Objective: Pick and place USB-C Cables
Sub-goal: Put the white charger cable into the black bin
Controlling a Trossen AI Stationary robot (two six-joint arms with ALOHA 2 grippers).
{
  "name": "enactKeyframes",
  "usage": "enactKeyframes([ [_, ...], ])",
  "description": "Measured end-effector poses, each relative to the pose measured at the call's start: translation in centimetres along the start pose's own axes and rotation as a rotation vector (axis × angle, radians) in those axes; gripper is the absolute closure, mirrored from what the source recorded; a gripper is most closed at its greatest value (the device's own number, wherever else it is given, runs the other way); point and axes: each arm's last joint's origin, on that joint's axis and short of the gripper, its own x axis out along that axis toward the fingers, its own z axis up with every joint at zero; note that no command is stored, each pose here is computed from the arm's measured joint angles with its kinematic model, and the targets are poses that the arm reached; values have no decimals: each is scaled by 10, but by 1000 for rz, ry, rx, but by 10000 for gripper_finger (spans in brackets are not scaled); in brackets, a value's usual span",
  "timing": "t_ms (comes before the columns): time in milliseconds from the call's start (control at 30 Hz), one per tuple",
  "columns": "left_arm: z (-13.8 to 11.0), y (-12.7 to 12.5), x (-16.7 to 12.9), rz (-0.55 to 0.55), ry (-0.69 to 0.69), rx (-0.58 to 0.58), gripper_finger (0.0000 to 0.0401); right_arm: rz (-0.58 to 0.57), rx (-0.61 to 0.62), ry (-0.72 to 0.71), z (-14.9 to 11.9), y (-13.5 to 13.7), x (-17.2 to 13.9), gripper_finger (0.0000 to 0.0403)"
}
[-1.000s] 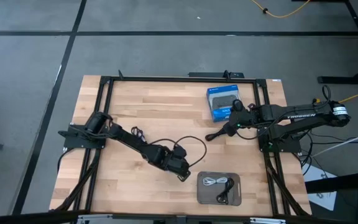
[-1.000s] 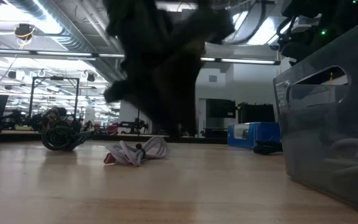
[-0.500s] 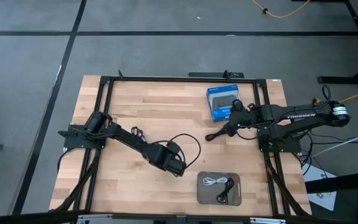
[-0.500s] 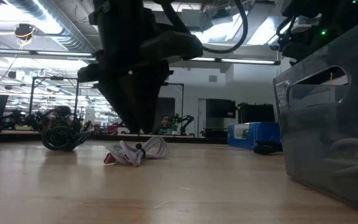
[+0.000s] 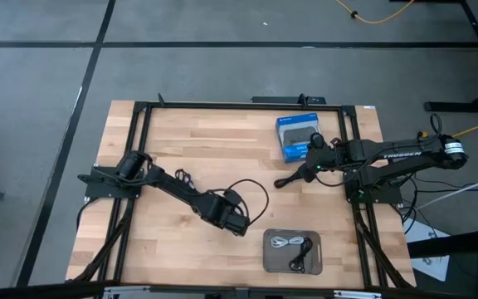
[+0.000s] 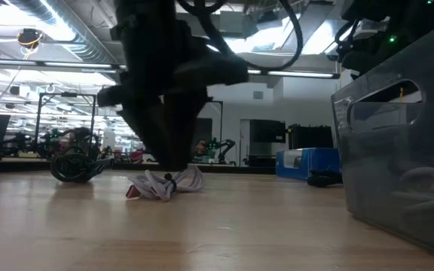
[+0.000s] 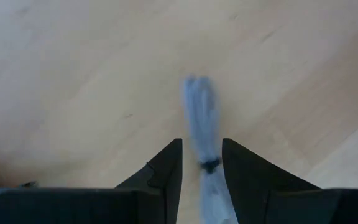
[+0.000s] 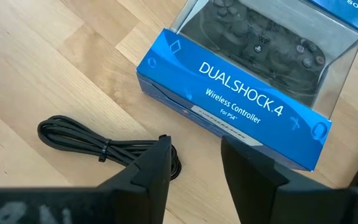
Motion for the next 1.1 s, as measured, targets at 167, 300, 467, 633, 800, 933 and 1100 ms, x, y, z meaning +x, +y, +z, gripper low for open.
enactKeyframes([
  [167, -2, -2, 21, 23, 11, -2, 294, 0, 0, 0, 0, 0, 0, 257],
  [300, -2, -4, 29, 16, 30, 51, 306, 0, 1, 1, 0, 0, 0, 257],
  [467, -6, -8, 22, 1, -22, 148, 383, 1, 1, 1, 0, 0, 0, 257],
  [633, -1, -13, -10, -11, -168, 217, 388, 0, 0, 2, 0, 0, 0, 257],
  [800, 15, -36, -60, -125, -374, 321, 389, 0, 0, 2, 0, 0, 0, 257],
  [933, 32, -66, -97, -364, -574, 444, 389, -1, -6, 2, 0, 0, 0, 257],
  [1100, 42, -91, -96, -642, -675, 551, 389, -2, -8, 3, 0, 0, 0, 257],
])
